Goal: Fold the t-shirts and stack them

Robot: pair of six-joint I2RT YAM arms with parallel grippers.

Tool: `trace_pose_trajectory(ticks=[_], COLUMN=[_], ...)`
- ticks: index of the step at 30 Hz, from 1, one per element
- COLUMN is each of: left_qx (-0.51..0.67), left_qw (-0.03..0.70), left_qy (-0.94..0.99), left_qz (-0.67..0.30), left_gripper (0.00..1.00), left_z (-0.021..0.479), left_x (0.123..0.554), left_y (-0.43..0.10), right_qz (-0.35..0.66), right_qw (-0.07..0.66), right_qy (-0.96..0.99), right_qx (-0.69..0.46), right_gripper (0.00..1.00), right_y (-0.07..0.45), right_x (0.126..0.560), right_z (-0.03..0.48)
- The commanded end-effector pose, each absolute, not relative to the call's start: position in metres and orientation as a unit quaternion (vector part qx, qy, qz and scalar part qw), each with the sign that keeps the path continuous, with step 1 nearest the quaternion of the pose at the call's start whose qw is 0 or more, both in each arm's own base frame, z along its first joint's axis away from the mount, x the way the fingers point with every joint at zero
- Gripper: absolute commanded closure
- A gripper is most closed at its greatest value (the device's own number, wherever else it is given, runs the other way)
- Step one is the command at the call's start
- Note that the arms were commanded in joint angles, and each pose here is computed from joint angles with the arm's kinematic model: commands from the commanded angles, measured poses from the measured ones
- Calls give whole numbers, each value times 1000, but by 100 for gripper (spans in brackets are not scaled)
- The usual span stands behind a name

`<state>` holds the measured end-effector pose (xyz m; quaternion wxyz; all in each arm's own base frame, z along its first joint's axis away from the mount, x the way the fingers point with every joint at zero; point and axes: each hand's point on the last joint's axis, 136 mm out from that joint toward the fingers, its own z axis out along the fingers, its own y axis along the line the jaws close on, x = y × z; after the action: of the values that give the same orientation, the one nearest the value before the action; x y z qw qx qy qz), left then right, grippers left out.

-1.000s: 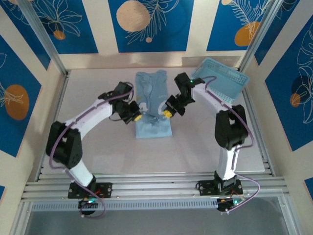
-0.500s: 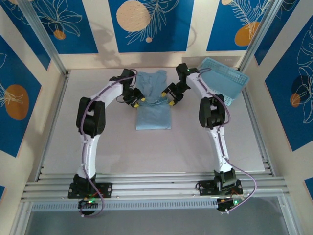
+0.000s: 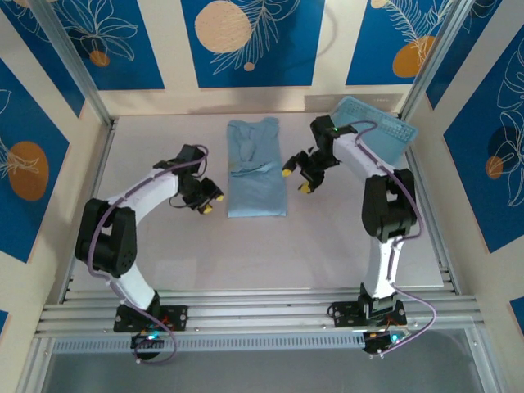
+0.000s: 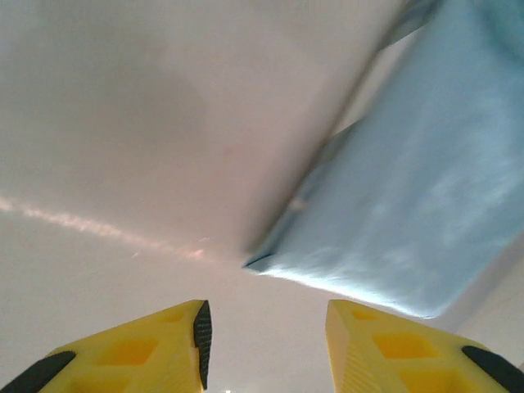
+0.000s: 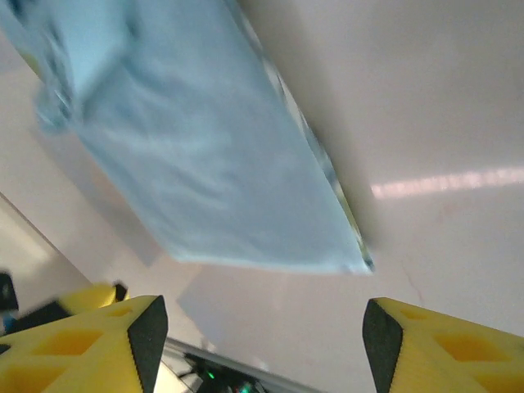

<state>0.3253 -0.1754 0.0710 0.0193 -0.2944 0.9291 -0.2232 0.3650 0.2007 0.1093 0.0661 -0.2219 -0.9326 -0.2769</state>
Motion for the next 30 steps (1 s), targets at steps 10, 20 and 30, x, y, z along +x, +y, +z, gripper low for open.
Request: trace_pose_trajectory(ticks=[10, 20, 30], left_qx=[-339, -332, -324], left_qw=[-26, -23, 64], left_qy=[877, 881, 874], left_qz=[-340, -336, -357], left_gripper=[38, 63, 100], left_z=[28, 9, 75], left_x=[333, 360, 418], left_y=[-240, -250, -236], right_qz=[-297, -303, -336], right_qw=[126, 138, 86], right_qy=[-919, -911, -900], right_qx=[-224, -244, -263], right_gripper=[32, 50, 100], right_y=[229, 238, 242], right_x=[320, 342, 397], right_z=[44, 26, 81])
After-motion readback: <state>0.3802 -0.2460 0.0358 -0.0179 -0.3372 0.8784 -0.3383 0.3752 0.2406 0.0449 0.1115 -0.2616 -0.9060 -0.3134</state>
